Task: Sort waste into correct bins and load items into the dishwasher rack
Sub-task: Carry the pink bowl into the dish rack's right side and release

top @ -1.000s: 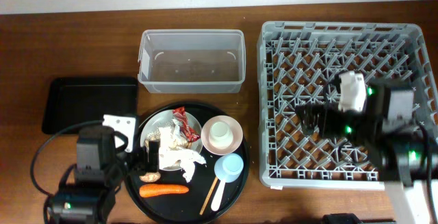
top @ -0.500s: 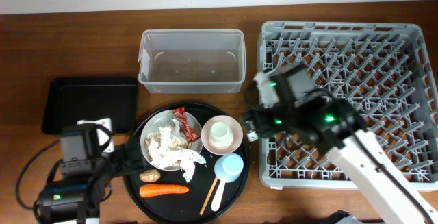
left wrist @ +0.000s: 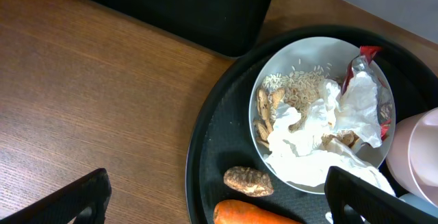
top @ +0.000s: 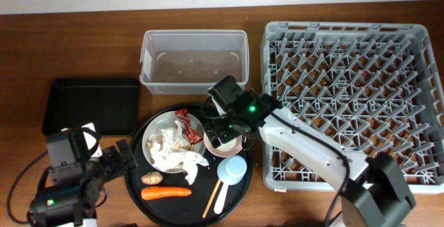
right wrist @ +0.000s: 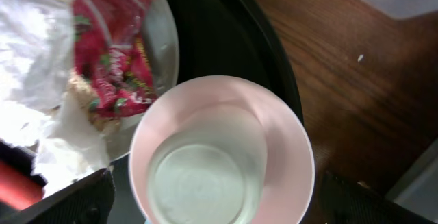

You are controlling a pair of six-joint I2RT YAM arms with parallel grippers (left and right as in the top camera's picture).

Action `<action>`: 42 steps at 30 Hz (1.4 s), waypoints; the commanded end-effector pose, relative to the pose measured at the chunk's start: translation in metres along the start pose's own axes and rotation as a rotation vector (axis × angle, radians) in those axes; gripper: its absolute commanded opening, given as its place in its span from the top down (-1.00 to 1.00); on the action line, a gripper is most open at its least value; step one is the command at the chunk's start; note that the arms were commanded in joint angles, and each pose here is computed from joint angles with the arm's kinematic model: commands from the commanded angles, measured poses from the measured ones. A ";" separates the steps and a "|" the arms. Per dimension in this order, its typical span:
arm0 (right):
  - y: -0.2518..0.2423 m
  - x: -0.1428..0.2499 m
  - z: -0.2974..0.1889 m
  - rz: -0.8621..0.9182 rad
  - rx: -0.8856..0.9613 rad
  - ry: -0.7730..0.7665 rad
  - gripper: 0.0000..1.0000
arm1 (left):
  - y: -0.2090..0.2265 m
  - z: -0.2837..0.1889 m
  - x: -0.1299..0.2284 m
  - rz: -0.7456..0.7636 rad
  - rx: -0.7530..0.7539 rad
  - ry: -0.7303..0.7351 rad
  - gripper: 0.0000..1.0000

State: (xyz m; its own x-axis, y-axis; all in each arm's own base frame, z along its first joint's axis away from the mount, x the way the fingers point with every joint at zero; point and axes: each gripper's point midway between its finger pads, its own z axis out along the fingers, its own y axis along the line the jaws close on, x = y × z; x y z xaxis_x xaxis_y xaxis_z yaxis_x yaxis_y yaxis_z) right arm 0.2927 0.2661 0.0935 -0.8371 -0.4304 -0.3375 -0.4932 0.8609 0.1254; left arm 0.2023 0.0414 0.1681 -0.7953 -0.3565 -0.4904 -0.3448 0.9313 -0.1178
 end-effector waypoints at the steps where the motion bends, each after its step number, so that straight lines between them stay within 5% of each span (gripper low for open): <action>1: 0.000 0.002 0.014 0.031 0.024 0.027 -0.97 | 0.001 -0.005 -0.007 -0.017 -0.003 -0.023 -0.99; 6: 0.007 0.006 0.021 0.005 0.041 0.039 -1.00 | 0.001 -0.005 -0.006 -0.017 -0.003 -0.023 -0.99; 11: 0.006 0.008 0.022 -0.003 0.060 0.040 -0.57 | 0.001 -0.005 -0.006 -0.017 -0.003 -0.023 -0.99; 21: 0.005 0.008 0.022 0.023 0.069 0.037 -0.12 | 0.001 -0.005 -0.006 -0.017 -0.003 -0.021 -0.99; 24: 0.008 -0.008 0.001 0.026 0.061 -0.018 -0.10 | 0.001 -0.005 -0.006 -0.017 -0.004 -0.021 -0.99; 29: -0.013 -0.054 -0.103 0.058 0.169 -0.223 -0.11 | 0.001 -0.005 -0.006 -0.017 -0.007 -0.022 -0.99; 35: -0.108 -0.038 -0.181 0.296 0.272 -0.297 -0.11 | 0.001 -0.005 -0.007 -0.016 -0.006 -0.025 -0.99; 42: -0.301 0.070 -0.254 0.886 0.567 -0.296 -0.11 | 0.001 -0.005 -0.007 -0.016 -0.006 -0.025 -0.99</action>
State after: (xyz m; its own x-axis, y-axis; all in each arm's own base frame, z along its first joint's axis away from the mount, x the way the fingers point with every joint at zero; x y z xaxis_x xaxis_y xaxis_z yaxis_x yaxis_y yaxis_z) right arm 0.3375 -0.0311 0.2640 -0.7866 0.2851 -0.5477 0.3319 0.9432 0.0143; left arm 0.2023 0.0414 0.1681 -0.7941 -0.3596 -0.4900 -0.3475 0.9300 -0.1195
